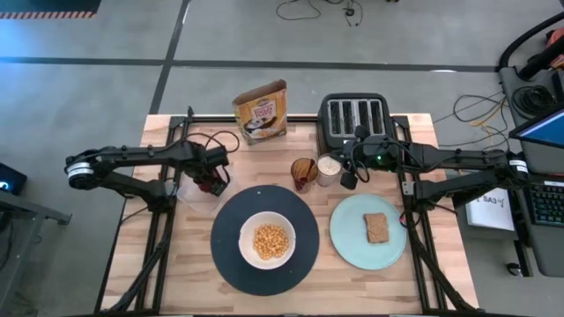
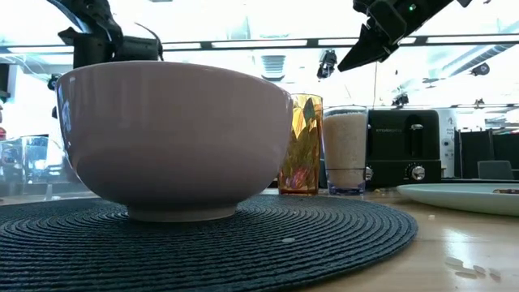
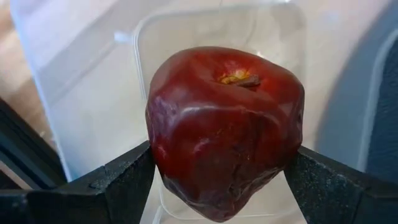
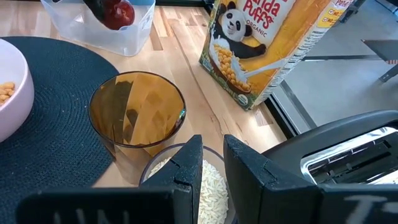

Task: Arrange a breakfast setting
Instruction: Put the apple on the blue plate beside the toasted bread

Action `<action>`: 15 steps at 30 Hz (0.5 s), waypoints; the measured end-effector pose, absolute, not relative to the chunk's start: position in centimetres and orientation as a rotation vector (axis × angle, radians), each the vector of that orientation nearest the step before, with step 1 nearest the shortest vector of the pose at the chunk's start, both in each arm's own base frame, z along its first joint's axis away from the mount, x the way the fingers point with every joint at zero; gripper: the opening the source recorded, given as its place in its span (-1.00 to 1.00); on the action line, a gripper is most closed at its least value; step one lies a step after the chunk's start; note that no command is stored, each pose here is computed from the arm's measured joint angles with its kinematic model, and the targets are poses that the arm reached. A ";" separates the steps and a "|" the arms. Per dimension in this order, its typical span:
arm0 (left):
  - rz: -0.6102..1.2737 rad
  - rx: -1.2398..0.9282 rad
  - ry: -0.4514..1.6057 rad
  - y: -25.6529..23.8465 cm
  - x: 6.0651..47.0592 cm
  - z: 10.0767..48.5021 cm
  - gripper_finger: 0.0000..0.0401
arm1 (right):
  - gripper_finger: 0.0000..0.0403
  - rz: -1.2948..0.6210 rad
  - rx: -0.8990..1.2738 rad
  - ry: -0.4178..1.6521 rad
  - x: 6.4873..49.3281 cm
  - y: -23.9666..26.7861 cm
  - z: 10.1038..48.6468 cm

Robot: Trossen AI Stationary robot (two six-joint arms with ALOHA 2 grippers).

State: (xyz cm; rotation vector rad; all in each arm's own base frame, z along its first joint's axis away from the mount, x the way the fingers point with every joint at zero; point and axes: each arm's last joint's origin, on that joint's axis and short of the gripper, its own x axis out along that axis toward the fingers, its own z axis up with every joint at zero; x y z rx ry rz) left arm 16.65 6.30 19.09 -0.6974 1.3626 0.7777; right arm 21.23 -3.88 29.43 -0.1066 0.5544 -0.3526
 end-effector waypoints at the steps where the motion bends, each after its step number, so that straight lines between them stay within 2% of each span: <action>1: 0.771 -0.692 1.357 6.4 16.8 19.4 0.55 | -0.72 -0.352 -0.107 0.554 21.2 -3.9 29.4; 15: 0.731 -0.646 1.301 6.8 18.0 23.6 0.55 | -0.72 -0.352 -0.107 0.555 21.2 -3.9 29.4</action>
